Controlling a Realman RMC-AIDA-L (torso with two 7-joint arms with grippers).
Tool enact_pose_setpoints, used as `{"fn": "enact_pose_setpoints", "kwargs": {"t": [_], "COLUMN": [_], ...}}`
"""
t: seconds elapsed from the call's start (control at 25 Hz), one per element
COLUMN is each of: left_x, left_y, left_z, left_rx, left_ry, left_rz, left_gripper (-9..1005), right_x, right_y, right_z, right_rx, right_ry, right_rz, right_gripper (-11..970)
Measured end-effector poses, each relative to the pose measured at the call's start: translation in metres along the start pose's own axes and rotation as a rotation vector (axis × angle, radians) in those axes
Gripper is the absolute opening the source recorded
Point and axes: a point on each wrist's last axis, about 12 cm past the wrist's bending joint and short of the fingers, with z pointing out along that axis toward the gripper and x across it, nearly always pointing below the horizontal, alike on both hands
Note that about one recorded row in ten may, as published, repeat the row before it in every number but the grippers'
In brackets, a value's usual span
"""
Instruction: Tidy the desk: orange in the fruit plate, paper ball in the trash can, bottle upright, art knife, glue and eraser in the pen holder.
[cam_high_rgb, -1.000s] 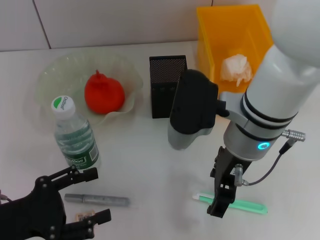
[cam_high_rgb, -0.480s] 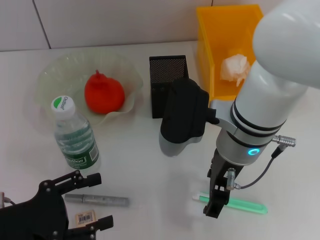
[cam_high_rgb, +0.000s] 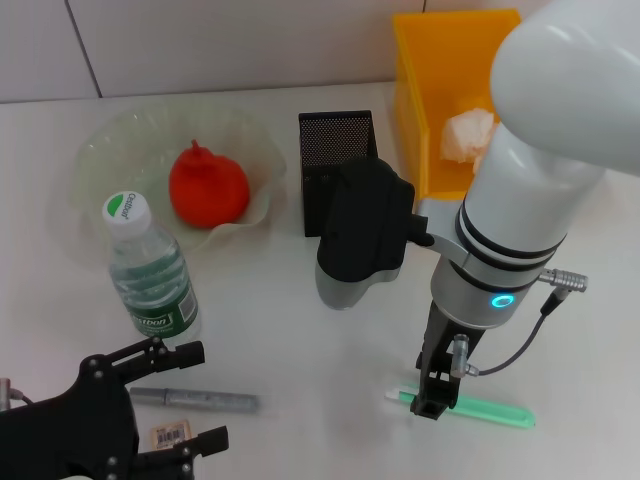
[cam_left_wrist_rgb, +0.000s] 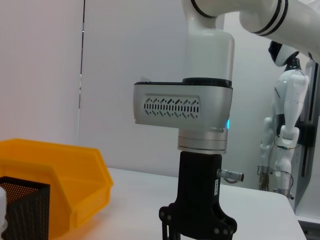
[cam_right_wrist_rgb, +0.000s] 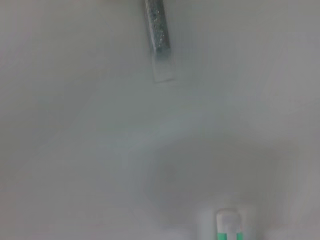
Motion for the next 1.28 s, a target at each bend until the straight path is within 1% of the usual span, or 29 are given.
{"fn": "enact_pose_setpoints", "kwargs": {"t": [0.04,0.2,0.6,0.92,1.28], "left_x": [0.000,-0.001,-0.002,-0.003,-0.003], "left_y": [0.000,0.001,0.003,0.003,0.004], "left_z": [0.000,0.001,0.002,0.003,0.004], "left_rx": [0.001,0.004,0.008,0.009,0.011], "left_ry": [0.000,0.000,-0.001,-0.001,-0.001], "left_rz": [0.000,0.003,0.007,0.009,0.011], "left_gripper": [814,814,814,814,815], "right_x": [0.000,-0.001,-0.003,-0.006,-0.004], "right_y": [0.000,0.000,-0.001,0.000,0.000], "right_z": [0.000,0.000,0.008,0.007,0.012], "right_rx": [0.001,0.004,0.009,-0.003,-0.014], "right_ry": [-0.002,-0.008,0.008,0.004,0.021], "right_rz": [-0.001,-0.001,-0.031,-0.038,-0.037], "right_gripper": [680,465,461,457,442]}}
